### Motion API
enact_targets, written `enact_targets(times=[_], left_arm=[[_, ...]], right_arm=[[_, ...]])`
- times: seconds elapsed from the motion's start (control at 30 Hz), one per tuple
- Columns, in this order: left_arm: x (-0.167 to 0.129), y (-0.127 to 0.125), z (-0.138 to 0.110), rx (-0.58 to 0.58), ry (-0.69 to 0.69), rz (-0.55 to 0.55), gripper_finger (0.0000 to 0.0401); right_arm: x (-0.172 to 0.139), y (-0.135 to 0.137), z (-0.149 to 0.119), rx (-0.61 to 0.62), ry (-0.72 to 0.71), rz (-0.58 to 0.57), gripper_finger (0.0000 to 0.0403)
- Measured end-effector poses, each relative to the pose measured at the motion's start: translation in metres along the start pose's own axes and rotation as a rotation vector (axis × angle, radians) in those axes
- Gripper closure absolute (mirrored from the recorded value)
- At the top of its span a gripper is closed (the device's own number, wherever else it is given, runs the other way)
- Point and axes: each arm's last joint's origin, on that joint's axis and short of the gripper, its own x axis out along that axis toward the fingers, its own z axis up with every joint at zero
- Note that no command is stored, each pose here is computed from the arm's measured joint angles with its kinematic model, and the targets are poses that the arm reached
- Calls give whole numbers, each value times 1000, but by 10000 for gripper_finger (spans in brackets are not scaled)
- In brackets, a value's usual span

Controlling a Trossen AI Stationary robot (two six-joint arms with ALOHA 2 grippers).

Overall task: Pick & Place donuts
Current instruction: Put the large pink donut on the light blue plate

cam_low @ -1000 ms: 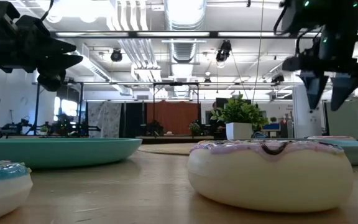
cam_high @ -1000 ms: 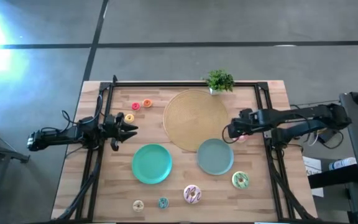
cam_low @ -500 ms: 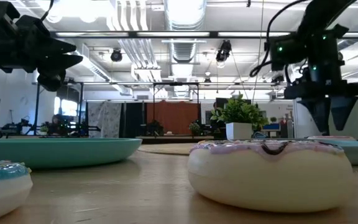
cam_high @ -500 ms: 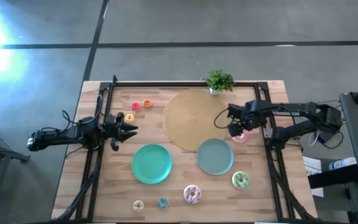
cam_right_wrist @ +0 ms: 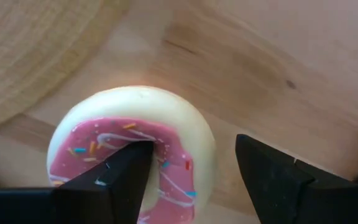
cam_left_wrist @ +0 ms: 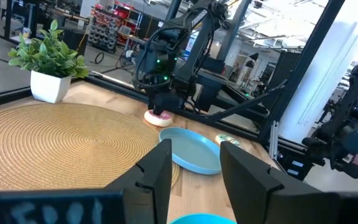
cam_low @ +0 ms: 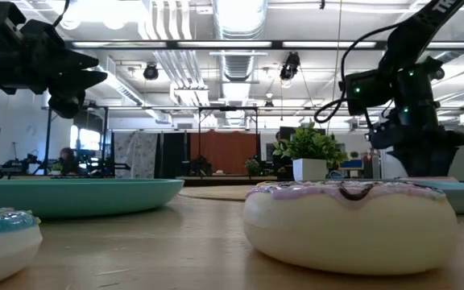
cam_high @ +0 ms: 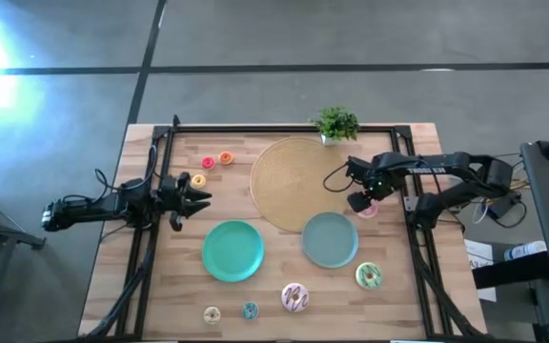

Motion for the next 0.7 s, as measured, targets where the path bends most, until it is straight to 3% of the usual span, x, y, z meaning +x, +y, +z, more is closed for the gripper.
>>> enact_targets(times=[0.13,0.4,0.7], left_arm=[[0,0,0,0,0,0,291],[0,0,0,0,0,0,291],[0,0,0,0,0,0,291]], right_arm=[[4,2,1,-66,35,25,220],[0,3,1,-99,26,52,376],[-53,15,4,-38,-188,199,383]])
